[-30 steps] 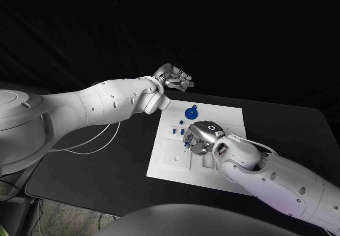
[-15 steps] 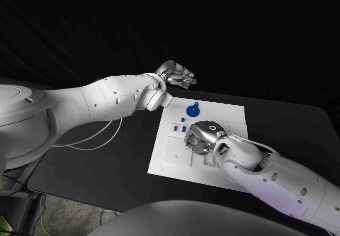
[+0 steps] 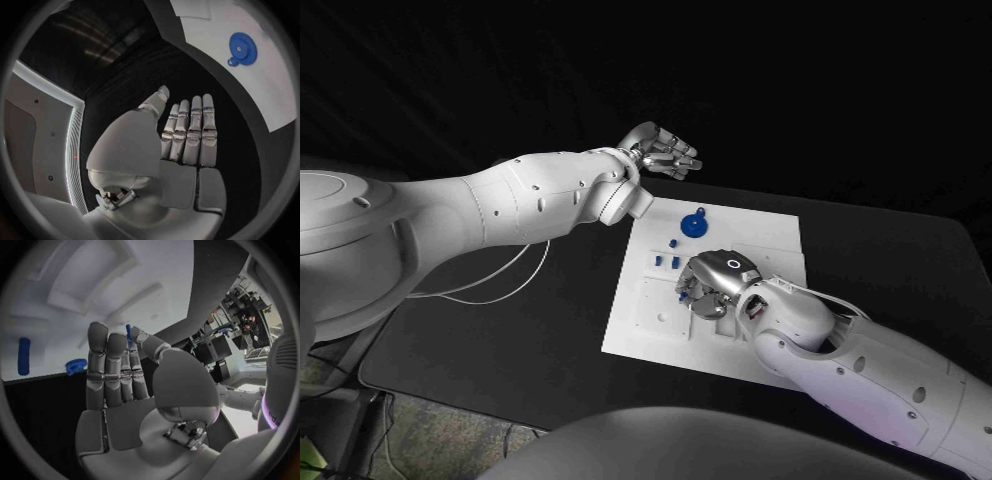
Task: Assemble the parts on the task board
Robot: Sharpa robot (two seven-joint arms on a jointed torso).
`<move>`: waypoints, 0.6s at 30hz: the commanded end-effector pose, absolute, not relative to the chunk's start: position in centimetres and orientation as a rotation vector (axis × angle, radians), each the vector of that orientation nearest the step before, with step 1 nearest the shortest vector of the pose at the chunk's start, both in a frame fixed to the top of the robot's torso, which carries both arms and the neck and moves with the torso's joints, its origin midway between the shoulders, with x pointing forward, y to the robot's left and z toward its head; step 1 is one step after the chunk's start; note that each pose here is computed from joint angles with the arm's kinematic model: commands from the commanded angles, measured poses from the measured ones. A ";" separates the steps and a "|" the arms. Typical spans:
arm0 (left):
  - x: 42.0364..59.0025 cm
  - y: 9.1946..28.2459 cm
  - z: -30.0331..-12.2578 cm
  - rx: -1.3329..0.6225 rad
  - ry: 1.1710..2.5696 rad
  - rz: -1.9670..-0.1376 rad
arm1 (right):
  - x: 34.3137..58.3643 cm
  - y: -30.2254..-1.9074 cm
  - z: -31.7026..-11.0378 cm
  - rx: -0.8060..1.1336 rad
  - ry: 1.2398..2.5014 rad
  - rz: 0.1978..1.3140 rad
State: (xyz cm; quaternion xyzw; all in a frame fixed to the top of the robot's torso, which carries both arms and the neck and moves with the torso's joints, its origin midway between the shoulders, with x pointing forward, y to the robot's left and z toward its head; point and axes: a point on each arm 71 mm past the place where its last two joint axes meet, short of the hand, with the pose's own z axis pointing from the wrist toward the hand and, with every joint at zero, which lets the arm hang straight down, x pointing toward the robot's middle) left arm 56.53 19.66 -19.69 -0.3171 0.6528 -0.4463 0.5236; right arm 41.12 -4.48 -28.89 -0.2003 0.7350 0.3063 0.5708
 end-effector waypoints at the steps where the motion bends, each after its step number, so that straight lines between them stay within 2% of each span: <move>1: 56.5 19.4 -19.6 -0.755 1.559 -1.087 | 41.0 -4.5 -29.1 -0.495 1.732 0.712; 18: 56.5 19.4 -19.6 -0.755 1.562 -1.088 | 40.9 -4.5 -29.4 -0.497 1.743 0.710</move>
